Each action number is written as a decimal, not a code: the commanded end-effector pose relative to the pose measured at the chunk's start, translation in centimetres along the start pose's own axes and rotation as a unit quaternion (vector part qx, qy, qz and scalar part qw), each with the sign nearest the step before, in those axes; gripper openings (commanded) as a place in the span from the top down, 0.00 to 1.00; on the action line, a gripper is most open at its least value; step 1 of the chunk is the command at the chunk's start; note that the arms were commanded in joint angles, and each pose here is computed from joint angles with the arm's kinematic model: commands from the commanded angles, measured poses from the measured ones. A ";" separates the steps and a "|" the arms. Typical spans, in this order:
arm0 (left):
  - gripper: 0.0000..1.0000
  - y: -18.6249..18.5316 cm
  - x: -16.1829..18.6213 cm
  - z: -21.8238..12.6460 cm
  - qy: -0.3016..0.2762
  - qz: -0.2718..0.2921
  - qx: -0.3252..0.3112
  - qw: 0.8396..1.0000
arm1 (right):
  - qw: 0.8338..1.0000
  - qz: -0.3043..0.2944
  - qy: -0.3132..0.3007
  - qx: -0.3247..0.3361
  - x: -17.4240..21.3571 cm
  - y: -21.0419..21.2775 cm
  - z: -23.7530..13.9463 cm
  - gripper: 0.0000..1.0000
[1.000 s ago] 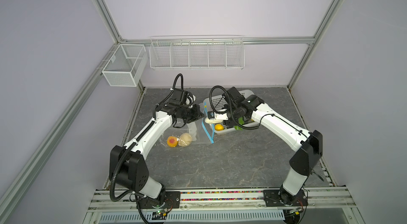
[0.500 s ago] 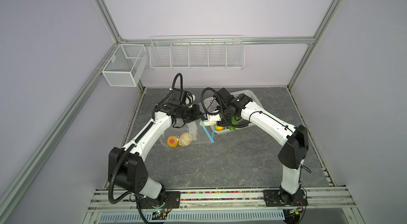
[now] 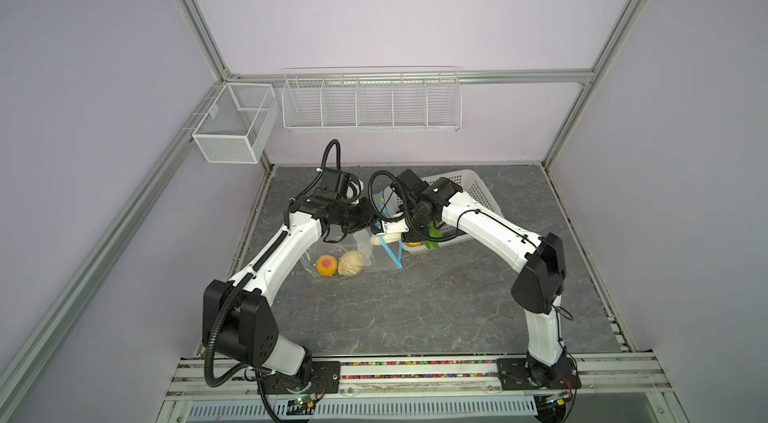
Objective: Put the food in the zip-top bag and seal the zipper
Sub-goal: 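Open the right gripper to release the cucumber inside the bag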
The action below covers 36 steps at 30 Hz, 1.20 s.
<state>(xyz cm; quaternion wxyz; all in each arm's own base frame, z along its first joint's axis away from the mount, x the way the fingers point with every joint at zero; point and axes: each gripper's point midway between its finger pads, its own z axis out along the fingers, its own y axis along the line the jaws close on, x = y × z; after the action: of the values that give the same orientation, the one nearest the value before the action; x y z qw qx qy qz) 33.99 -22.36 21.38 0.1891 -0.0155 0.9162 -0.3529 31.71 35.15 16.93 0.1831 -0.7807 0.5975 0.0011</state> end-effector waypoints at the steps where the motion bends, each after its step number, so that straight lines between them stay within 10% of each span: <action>1: 1.00 -1.8 0.5 -0.8 -0.001 0.018 0.031 0.999 | 1.000 -0.009 -0.004 -0.009 -1.4 0.2 1.1 0.56; 27: 1.00 -1.8 0.7 -1.0 -0.004 0.010 0.035 0.999 | 0.999 -0.028 -0.036 -0.005 -4.2 0.1 1.8 0.39; 36: 1.00 -1.8 0.8 -1.0 -0.003 0.010 0.033 0.999 | 0.966 0.138 -0.217 0.020 -6.7 -2.1 -5.4 0.40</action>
<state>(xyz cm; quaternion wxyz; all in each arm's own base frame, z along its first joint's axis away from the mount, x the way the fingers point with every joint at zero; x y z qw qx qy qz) 34.10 -22.71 22.42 0.2024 -0.0191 0.9054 -0.3728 29.47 39.00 17.53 0.2181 -0.7546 0.6122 0.0905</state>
